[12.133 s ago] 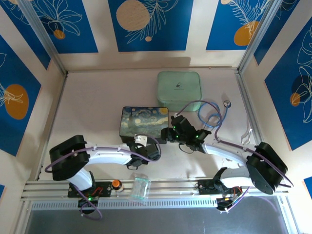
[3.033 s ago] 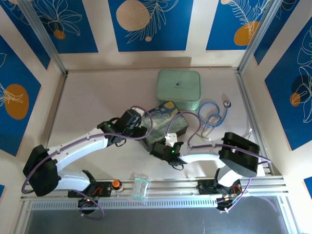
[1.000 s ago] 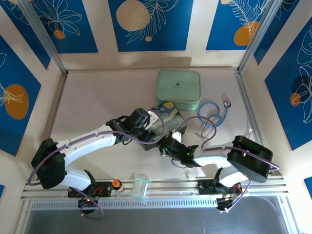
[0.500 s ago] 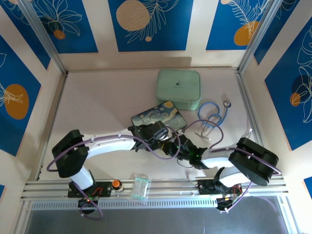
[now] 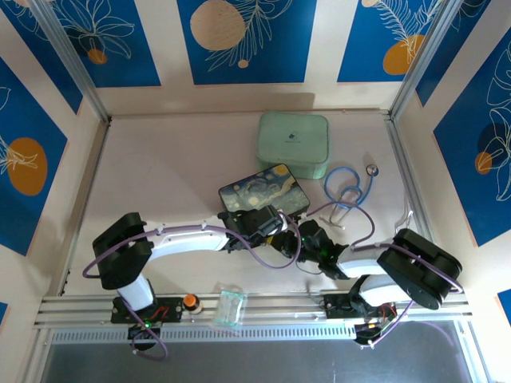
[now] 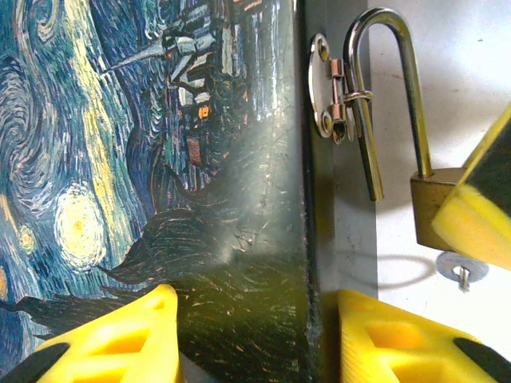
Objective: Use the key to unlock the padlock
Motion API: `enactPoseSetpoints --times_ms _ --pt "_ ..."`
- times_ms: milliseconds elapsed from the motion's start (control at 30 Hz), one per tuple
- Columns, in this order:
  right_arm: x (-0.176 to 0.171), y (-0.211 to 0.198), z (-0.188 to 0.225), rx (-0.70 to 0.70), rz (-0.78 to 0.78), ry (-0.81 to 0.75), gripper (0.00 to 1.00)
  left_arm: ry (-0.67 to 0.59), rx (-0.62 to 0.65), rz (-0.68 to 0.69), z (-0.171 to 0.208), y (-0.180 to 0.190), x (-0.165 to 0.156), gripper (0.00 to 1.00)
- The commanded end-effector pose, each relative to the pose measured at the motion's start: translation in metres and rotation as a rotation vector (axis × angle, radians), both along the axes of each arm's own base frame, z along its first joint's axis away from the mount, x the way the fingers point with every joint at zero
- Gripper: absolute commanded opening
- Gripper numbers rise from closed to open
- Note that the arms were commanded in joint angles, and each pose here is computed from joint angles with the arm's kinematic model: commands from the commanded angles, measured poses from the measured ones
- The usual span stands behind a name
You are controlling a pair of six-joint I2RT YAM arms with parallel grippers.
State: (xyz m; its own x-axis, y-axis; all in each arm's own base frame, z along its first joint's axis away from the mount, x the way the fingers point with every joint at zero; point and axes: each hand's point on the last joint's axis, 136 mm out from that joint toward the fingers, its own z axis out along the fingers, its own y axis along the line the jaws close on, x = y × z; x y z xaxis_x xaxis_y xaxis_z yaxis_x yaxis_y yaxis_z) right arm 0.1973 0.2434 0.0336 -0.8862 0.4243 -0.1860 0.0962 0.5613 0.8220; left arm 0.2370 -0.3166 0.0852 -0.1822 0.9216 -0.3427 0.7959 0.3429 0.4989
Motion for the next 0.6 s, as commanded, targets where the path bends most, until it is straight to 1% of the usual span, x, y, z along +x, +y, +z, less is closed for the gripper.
enactPoseSetpoints --times_ms 0,200,333,400,567 --pt "-0.004 -0.014 -0.008 0.047 -0.066 0.089 0.00 0.140 0.150 -0.003 -0.050 0.030 -0.023 0.31" --pt "0.012 -0.019 0.001 0.170 -0.093 0.130 0.00 0.142 0.155 -0.004 -0.053 0.033 -0.025 0.31" --pt "0.019 -0.019 0.006 0.201 -0.086 0.121 0.00 0.153 0.153 -0.003 -0.056 0.034 -0.028 0.31" --pt "0.020 -0.021 0.007 0.195 -0.087 0.120 0.00 0.149 0.153 0.005 -0.056 0.036 -0.028 0.31" --pt "0.024 -0.036 0.016 0.196 -0.125 0.099 0.00 0.141 0.162 0.020 -0.057 0.041 -0.027 0.31"
